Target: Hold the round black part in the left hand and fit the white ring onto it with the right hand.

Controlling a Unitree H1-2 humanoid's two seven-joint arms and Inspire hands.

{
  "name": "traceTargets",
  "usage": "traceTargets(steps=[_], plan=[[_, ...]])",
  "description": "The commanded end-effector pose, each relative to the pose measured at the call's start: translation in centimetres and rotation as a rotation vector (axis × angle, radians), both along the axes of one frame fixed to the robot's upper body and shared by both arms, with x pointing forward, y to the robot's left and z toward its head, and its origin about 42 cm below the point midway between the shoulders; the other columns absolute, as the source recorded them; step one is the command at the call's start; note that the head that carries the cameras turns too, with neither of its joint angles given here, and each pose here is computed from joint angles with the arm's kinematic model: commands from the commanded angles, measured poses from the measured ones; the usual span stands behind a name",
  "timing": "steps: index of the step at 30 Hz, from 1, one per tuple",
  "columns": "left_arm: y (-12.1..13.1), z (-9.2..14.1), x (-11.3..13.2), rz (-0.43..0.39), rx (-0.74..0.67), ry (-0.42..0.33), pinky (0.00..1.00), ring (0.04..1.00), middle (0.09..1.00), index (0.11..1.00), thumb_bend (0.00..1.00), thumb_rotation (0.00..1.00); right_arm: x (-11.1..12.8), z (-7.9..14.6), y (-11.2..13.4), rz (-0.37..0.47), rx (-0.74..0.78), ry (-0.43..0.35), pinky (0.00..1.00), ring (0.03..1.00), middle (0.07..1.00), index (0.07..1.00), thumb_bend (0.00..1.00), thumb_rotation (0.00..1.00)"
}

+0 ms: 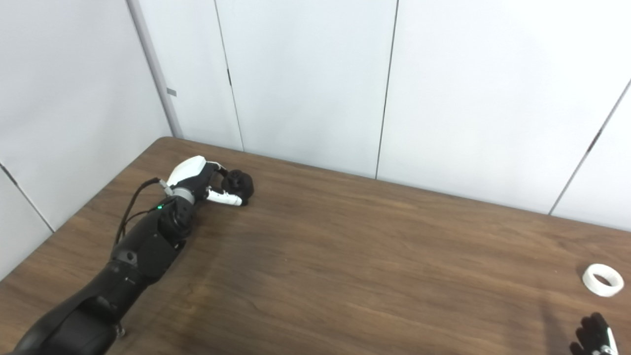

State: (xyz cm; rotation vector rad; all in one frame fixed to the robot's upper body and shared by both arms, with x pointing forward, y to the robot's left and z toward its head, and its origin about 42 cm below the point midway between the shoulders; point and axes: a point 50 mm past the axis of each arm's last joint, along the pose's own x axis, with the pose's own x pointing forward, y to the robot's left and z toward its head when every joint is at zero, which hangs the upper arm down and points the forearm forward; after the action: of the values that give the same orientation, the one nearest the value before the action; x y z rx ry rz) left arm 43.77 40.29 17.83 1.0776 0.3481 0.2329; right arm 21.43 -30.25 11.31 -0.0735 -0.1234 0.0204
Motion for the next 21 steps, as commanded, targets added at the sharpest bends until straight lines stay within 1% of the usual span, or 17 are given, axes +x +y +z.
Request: traceTargets(steps=[1,6,8,10,14,18,21], plan=[[0.6,3.01,1.1,0.0,0.027,-0.08,1.0,1.0,0.922,0.701,0.85,0.28,-1.27,-1.73,0.57,-0.013,0.045,0.061,1.0,1.0,1.0,1.0,0.66,1.0],[0.25,2.88,1.3,-0.01,0.02,-0.076,1.0,1.0,0.919,0.705,0.85,0.3,-1.39,-1.77,0.5,-0.013,0.039,0.062,1.0,1.0,1.0,1.0,0.64,1.0],[0.07,2.88,1.44,-0.015,0.025,-0.075,1.0,1.0,0.921,0.713,0.84,0.3,-1.49,-1.76,0.47,-0.012,0.038,0.06,1.0,1.0,1.0,1.0,0.64,1.0],[-0.03,2.91,1.62,-0.021,0.032,-0.072,1.0,1.0,0.925,0.724,0.84,0.3,-1.54,-1.75,0.45,-0.012,0.04,0.058,1.0,1.0,1.0,1.0,0.61,1.0],[-0.18,2.95,1.82,-0.026,0.039,-0.069,1.0,1.0,0.925,0.734,0.84,0.3,-1.56,-1.74,0.44,-0.014,0.038,0.065,1.0,1.0,1.0,1.0,0.62,1.0],[-0.28,2.98,1.89,-0.024,0.043,-0.065,1.0,1.0,0.932,0.741,0.85,0.3,-1.54,-1.8,0.38,-0.009,0.046,0.051,1.0,1.0,1.0,1.0,0.59,1.0],[-0.22,2.95,1.94,-0.025,0.049,-0.061,1.0,1.0,0.936,0.746,0.85,0.3,-1.54,-1.81,0.39,-0.01,0.046,0.053,1.0,1.0,1.0,1.0,0.6,1.0]])
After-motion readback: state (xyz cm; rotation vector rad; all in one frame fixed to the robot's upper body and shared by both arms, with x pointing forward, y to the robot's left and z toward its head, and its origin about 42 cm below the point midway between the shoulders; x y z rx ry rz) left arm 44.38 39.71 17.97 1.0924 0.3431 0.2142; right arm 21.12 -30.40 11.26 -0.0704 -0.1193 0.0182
